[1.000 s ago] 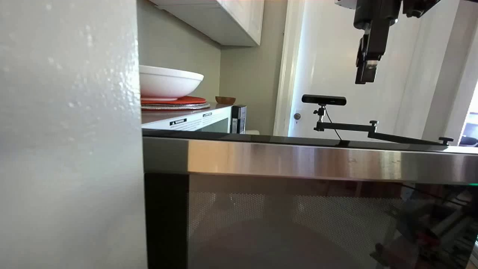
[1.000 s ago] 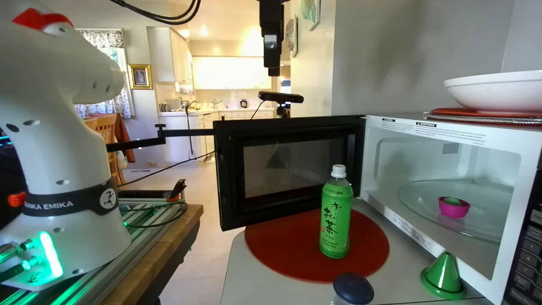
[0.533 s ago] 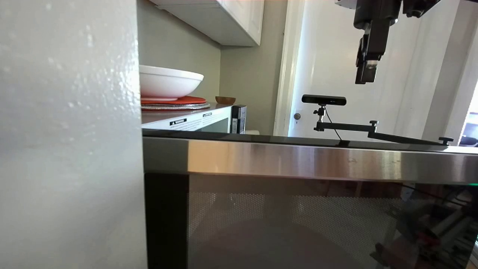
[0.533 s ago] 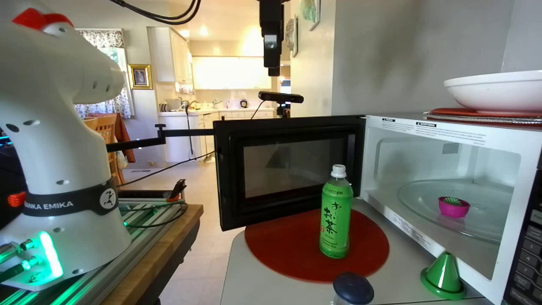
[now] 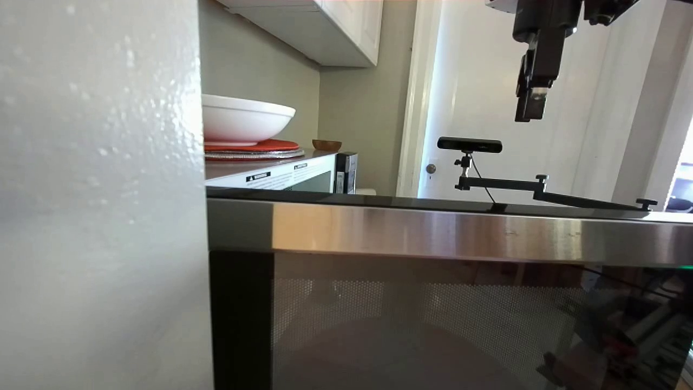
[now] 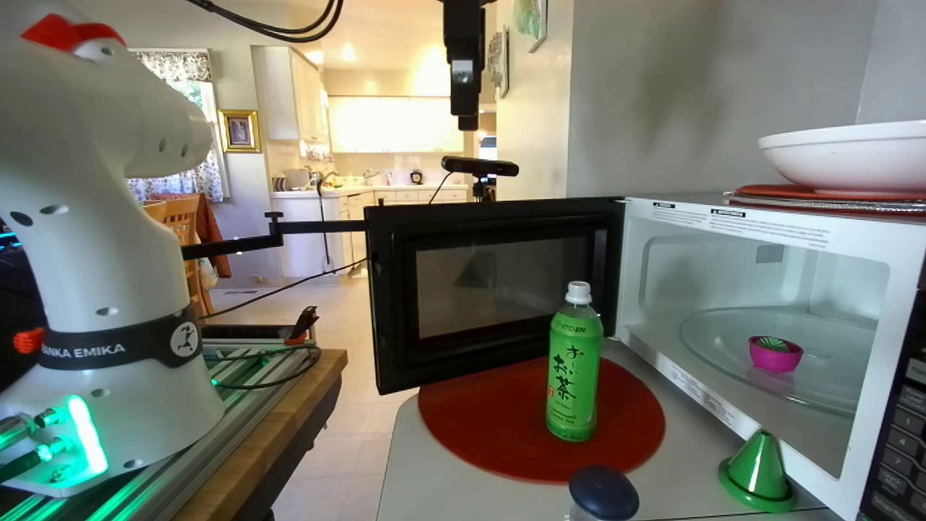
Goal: Use the brush to clean the wall cabinet
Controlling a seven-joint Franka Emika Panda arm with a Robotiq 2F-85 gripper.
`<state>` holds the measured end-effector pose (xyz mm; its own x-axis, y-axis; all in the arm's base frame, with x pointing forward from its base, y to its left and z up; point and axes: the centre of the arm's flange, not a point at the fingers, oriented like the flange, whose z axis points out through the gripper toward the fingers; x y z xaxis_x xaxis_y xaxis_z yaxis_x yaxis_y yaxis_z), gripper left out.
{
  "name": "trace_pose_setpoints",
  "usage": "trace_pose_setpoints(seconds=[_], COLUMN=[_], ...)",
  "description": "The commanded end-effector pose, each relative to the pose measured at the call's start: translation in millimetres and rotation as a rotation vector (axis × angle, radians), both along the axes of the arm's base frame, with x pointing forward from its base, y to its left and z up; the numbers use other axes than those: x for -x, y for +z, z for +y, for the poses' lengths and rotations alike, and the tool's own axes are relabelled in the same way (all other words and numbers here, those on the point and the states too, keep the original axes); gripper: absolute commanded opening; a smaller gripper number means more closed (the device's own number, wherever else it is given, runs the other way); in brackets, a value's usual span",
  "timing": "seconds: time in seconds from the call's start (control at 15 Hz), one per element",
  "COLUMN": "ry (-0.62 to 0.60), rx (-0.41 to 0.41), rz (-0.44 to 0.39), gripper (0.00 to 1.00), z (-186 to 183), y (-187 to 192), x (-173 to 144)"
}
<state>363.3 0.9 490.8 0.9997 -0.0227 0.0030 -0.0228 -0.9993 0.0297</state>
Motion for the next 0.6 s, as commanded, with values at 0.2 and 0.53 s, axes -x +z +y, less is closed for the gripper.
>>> trace_pose_setpoints(seconds=[0.2,0.53], ry=[0.000,-0.053], rx=[0.000,0.006], rz=[0.000,0.019], gripper=[1.00,1.00], z=[0.0,-2.7], y=[0.0,-33.2], x=[0.0,-16.1])
